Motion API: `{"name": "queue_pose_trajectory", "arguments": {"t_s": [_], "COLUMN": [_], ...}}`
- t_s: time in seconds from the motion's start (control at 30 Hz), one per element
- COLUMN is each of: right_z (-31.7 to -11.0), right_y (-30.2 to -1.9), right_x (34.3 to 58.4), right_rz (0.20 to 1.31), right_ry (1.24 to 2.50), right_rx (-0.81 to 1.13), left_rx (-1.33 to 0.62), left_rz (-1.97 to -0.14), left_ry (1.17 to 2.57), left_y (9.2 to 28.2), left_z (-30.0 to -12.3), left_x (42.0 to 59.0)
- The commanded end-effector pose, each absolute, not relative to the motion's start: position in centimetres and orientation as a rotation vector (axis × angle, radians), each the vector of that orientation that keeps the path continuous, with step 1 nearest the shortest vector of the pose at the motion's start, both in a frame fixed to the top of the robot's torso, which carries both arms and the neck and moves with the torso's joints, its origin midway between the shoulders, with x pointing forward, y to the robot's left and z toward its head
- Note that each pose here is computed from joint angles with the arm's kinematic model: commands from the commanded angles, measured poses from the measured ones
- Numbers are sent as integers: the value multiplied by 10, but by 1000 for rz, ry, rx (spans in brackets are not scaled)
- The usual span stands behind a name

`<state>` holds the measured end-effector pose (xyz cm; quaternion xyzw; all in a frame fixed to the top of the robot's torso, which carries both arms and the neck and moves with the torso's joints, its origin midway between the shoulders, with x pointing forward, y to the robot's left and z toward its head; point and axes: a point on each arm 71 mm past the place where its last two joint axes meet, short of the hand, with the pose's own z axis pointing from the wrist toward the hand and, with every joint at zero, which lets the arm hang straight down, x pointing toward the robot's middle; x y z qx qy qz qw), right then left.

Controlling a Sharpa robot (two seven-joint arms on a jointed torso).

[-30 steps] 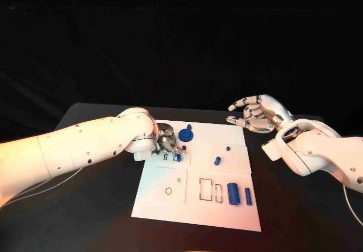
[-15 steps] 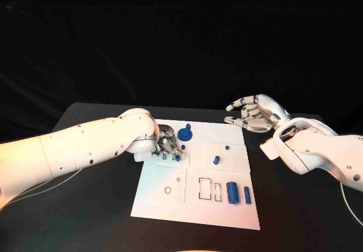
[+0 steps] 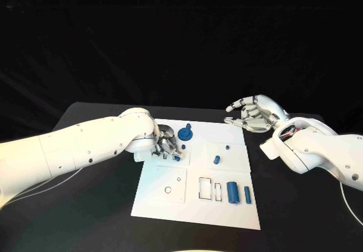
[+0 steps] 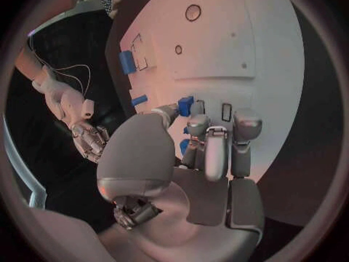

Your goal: Assemble the parts on the task board

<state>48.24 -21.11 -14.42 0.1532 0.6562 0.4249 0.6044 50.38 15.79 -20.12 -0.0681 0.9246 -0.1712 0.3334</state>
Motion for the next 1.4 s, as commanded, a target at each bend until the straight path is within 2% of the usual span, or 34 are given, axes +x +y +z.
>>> {"name": "queue_pose_trajectory", "arguments": {"t_s": [0.03, 0.73, 1.4], "right_z": [-146, -149, -151], "right_y": [-211, -218, -217], "right_x": [483, 486, 486], "right_rz": [962, 912, 912], "right_ry": [1539, 1562, 1568], "right_rx": [344, 383, 383], "left_rx": [-224, -314, -165], "left_rz": [-486, -489, -407], "left_ry": [2445, 2378, 2287], "left_y": [158, 173, 168], "left_z": [-203, -199, -195], "left_x": [501, 501, 501]}}
